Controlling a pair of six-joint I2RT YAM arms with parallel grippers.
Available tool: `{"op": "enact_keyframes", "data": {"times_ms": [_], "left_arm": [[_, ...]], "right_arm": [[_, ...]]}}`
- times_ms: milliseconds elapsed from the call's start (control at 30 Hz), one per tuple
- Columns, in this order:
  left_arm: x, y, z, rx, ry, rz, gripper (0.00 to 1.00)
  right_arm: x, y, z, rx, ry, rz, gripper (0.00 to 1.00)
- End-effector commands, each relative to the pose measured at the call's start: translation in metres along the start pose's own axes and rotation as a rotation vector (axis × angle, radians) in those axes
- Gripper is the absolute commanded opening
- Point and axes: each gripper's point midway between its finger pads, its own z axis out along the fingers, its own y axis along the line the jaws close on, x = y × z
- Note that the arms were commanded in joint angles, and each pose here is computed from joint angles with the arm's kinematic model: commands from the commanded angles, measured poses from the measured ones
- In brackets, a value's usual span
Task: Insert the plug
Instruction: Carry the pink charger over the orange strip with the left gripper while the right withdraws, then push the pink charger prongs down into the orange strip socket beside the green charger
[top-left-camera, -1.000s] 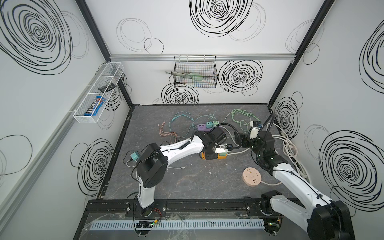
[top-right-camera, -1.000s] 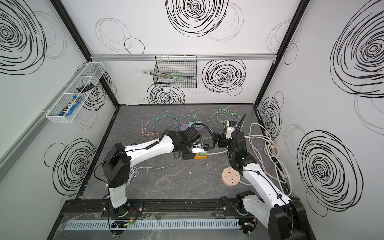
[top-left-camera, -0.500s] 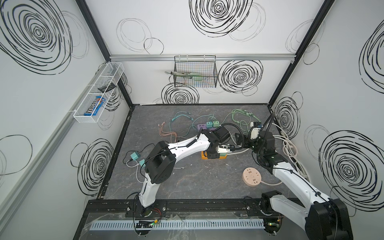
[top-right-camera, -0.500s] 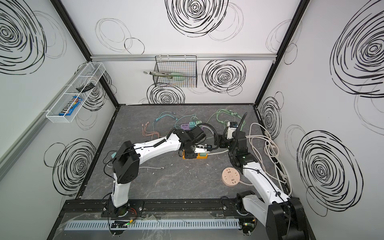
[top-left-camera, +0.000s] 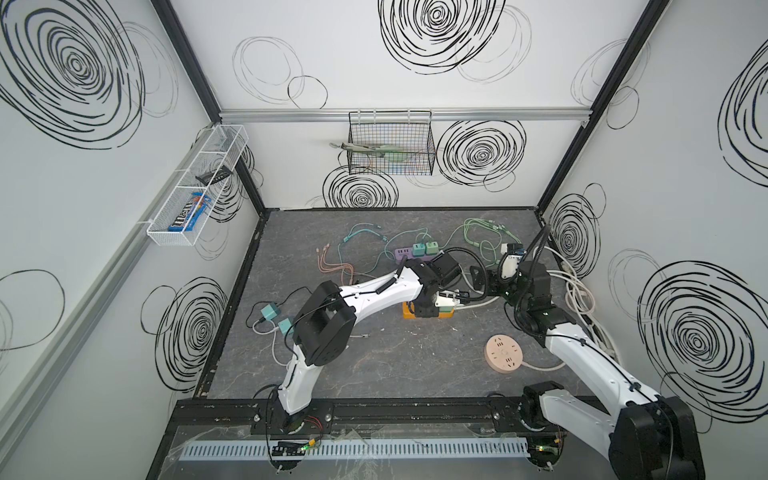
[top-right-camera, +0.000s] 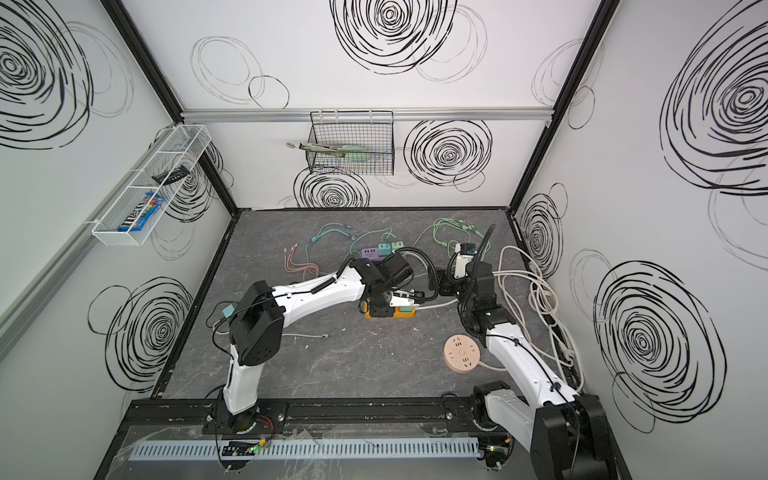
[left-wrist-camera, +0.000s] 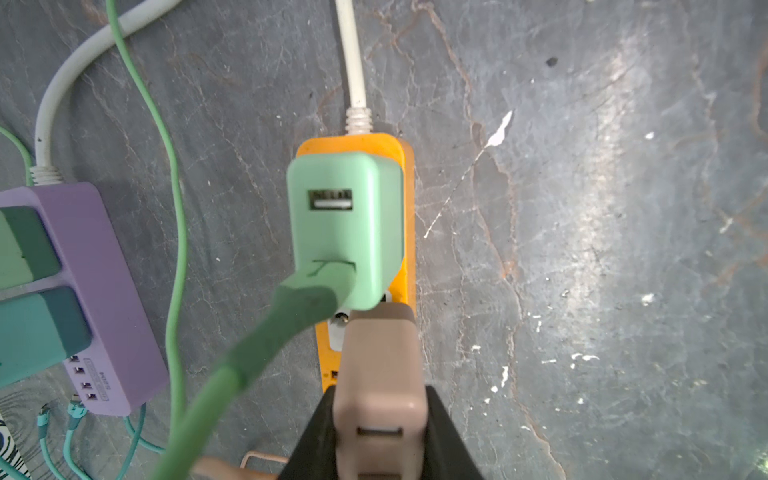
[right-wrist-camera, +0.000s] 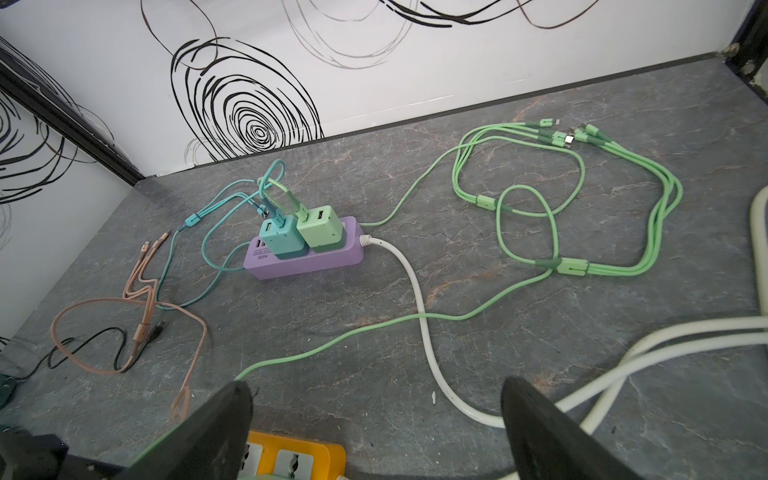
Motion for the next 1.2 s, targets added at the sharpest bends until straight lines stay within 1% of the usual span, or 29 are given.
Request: {"op": "enact_keyframes", "data": {"times_ms": [0,233,333,500,600,700,733,767,833,867,900,1033,1067,1167], "left_arm": [[0.004,-0.005,0.009,0.057,0.018,0.029,0.00],[0.020,-0.023,0.035,0.206,0.098,0.015,0.00],[0.025,-0.026,0.051,0.244,0.130,0.003,0.00],[0.040,-0.041,0.075,0.300,0.204,0.009,0.00],[0.039,-0.041,0.077,0.301,0.195,0.003,0.00],[0.032,-0.031,0.069,0.276,0.160,-0.003,0.00],[0.029,-0.026,0.065,0.267,0.147,-0.010,0.02],[0.025,-0.022,0.059,0.255,0.125,-0.015,0.08],[0.017,-0.012,0.044,0.234,0.069,-0.035,0.29],[0.011,-0.007,0.036,0.222,0.035,-0.044,0.39],[0.007,-0.002,0.029,0.205,0.003,-0.054,0.46],[-0.005,0.012,0.003,0.141,-0.080,-0.059,0.60],[-0.008,0.015,-0.006,0.129,-0.112,-0.065,0.65],[-0.019,0.019,-0.037,0.107,-0.231,-0.106,0.89]], "right_arm": [[-0.014,0.004,-0.001,-0.012,-0.023,0.000,0.97],[-0.011,0.004,-0.001,-0.012,-0.012,0.002,0.97],[-0.009,0.004,-0.001,-0.015,-0.003,0.003,0.97],[-0.005,0.004,-0.001,-0.020,0.019,0.008,0.97],[0.001,0.003,0.000,-0.019,0.035,0.018,0.97],[0.003,0.003,-0.002,-0.017,0.037,0.026,0.97],[0.003,0.002,-0.002,-0.014,0.035,0.029,0.97],[0.004,0.002,-0.003,-0.012,0.034,0.030,0.97],[0.004,0.000,-0.004,-0.004,0.028,0.034,0.97],[0.003,-0.001,-0.005,0.000,0.023,0.036,0.97],[0.003,-0.001,-0.005,0.000,0.021,0.037,0.97],[0.002,-0.001,-0.007,-0.002,0.006,0.040,0.97],[0.003,-0.001,-0.008,0.001,0.003,0.046,0.97],[0.005,-0.008,-0.011,0.030,-0.016,0.081,0.97]]}}
